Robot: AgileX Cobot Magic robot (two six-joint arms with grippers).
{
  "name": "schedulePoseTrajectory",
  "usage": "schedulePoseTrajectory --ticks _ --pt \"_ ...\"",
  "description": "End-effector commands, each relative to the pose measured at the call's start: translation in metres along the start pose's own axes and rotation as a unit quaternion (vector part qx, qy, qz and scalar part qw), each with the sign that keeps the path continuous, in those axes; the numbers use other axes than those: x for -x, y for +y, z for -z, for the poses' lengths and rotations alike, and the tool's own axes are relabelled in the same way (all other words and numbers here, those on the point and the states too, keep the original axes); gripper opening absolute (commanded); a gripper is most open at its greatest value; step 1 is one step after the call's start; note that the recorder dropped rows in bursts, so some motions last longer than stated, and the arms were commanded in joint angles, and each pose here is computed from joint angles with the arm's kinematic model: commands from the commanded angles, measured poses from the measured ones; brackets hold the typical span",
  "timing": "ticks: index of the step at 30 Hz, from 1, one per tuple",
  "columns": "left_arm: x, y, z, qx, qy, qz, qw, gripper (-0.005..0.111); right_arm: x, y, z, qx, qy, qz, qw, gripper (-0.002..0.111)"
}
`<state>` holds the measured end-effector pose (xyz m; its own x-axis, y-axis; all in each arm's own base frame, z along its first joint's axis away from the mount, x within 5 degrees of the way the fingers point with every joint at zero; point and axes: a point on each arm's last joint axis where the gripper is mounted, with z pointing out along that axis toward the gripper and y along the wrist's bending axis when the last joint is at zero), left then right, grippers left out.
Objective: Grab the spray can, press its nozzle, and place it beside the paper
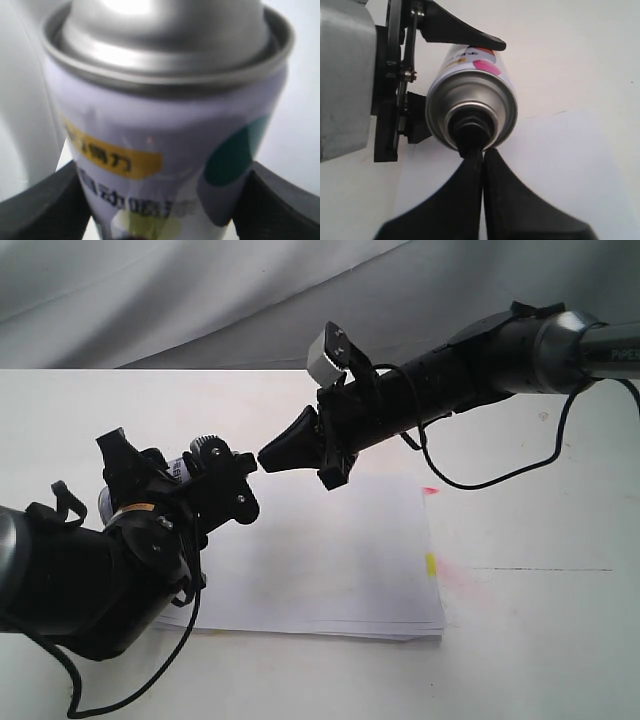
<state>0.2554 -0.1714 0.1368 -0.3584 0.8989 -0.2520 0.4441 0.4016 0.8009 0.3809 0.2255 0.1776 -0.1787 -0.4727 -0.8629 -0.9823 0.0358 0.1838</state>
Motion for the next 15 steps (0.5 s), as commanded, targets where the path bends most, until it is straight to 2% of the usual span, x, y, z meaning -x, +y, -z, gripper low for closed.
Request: schedulePoseTrajectory --ticks 1,15 --pt "0.0049 0.0053 0.0014 0.02 -0.01 0.0 1.0 0.0 0.0066 -0.0008 0.0006 -0.008 -0.018 0.007 1.0 0.0" --pt "0.0049 0.0053 0.0014 0.02 -0.01 0.002 1.0 0.0 0.0095 0.001 -0.0025 -0.006 -0.027 0.006 1.0 0.0"
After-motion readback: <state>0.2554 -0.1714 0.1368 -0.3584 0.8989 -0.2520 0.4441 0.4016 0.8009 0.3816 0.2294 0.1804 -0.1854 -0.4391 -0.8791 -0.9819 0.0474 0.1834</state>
